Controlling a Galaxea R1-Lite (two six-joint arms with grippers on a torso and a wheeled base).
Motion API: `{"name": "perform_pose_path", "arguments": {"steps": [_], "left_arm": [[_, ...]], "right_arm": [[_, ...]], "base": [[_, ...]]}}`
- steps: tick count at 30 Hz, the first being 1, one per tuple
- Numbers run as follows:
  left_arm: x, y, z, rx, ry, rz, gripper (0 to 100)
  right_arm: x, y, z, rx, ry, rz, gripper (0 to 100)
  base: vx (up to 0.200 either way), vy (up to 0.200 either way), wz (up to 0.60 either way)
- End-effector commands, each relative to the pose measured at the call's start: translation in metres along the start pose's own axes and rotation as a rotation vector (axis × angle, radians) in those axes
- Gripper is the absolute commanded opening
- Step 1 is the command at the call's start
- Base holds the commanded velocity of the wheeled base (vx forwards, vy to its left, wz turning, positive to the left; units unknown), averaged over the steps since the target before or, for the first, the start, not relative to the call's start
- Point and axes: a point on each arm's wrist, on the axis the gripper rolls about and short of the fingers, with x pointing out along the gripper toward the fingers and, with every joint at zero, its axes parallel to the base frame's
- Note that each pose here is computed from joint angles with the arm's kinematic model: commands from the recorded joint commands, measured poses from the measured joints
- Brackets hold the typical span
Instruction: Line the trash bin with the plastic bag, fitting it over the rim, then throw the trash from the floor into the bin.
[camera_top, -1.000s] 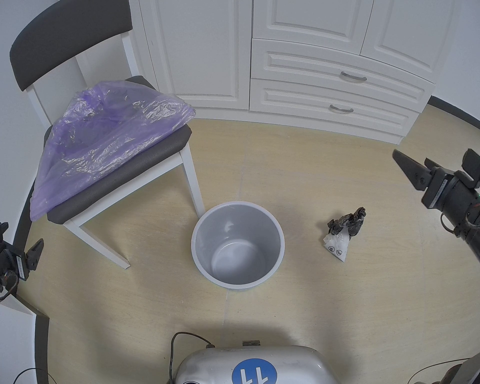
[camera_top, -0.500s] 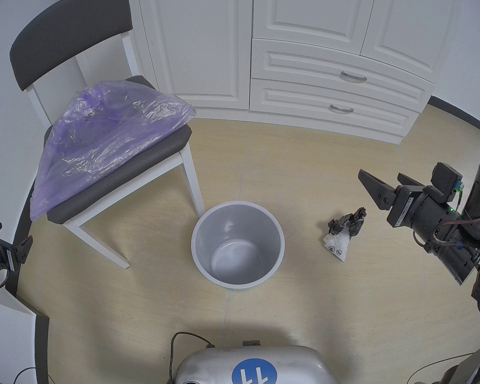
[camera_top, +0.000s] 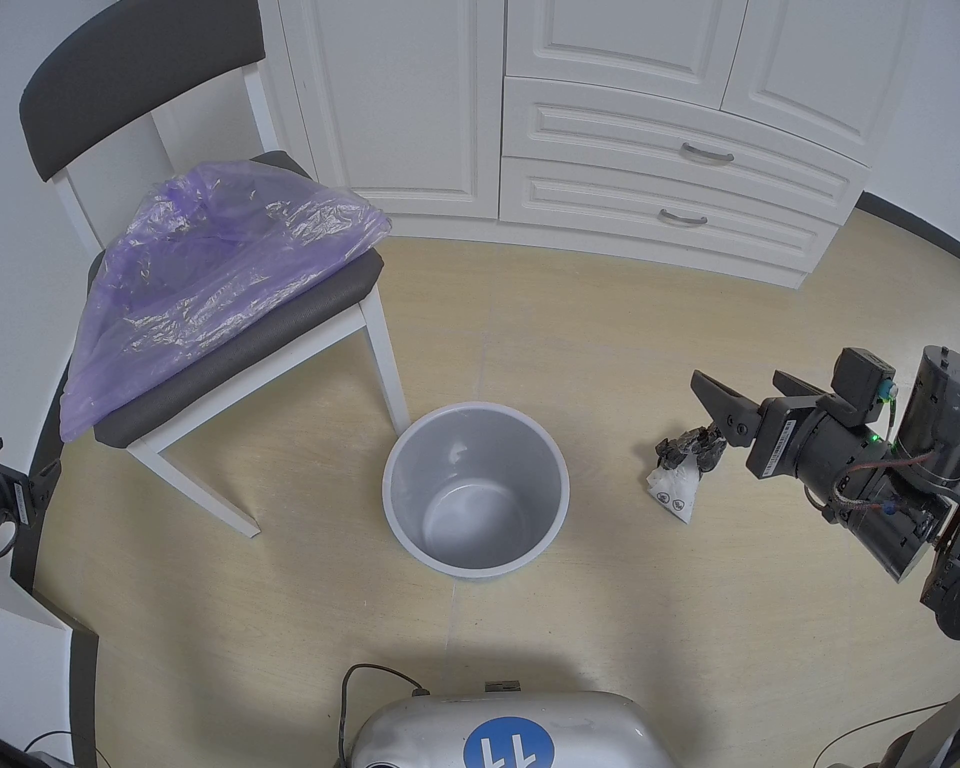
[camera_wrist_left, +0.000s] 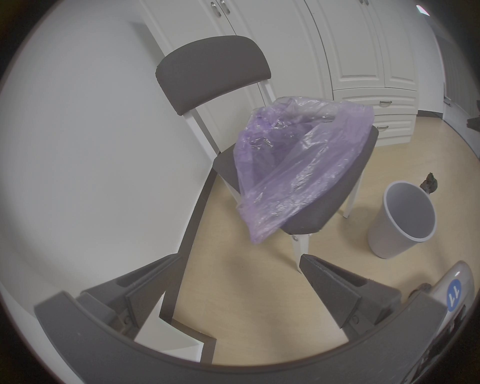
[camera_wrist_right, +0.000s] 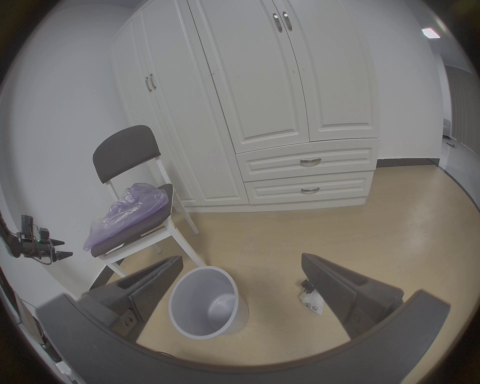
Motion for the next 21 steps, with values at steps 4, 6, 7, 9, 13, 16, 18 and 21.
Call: {"name": "perform_pose_path", "arguments": {"steps": [4, 6, 7, 9, 13, 16, 18, 21], "left_arm": [[0.021, 0.009, -0.014, -0.026, 0.036, 0.007, 100], [0.021, 0.009, -0.014, -0.026, 0.035, 0.009, 100], [0.021, 0.009, -0.014, -0.026, 0.035, 0.009, 100], [0.021, 0.009, -0.014, -0.025, 0.034, 0.01, 100], [0.025, 0.01, -0.016, -0.033, 0.043, 0.007, 100], [0.031, 0.013, -0.017, -0.046, 0.051, 0.006, 100], [0.033, 0.013, -0.018, -0.051, 0.052, 0.006, 100], [0.037, 0.014, -0.018, -0.065, 0.035, 0.01, 100]], "right_arm": [[0.0, 0.0, -0.002, -0.004, 0.005, 0.001, 100], [0.0, 0.0, -0.001, -0.003, 0.004, 0.002, 100], [0.0, 0.0, -0.001, -0.003, 0.004, 0.002, 100], [0.0, 0.0, -0.001, -0.002, 0.004, 0.002, 100], [0.001, -0.001, -0.001, -0.002, 0.001, -0.001, 100], [0.001, -0.002, -0.001, -0.001, 0.001, -0.006, 100], [0.001, -0.002, 0.0, 0.0, -0.003, -0.004, 100], [0.001, -0.002, 0.001, 0.001, -0.008, -0.003, 100]], "base": [[0.0, 0.0, 0.0], [0.0, 0.0, 0.0], [0.0, 0.0, 0.0], [0.0, 0.0, 0.0], [0.0, 0.0, 0.0], [0.0, 0.0, 0.0], [0.0, 0.0, 0.0], [0.0, 0.0, 0.0]]}}
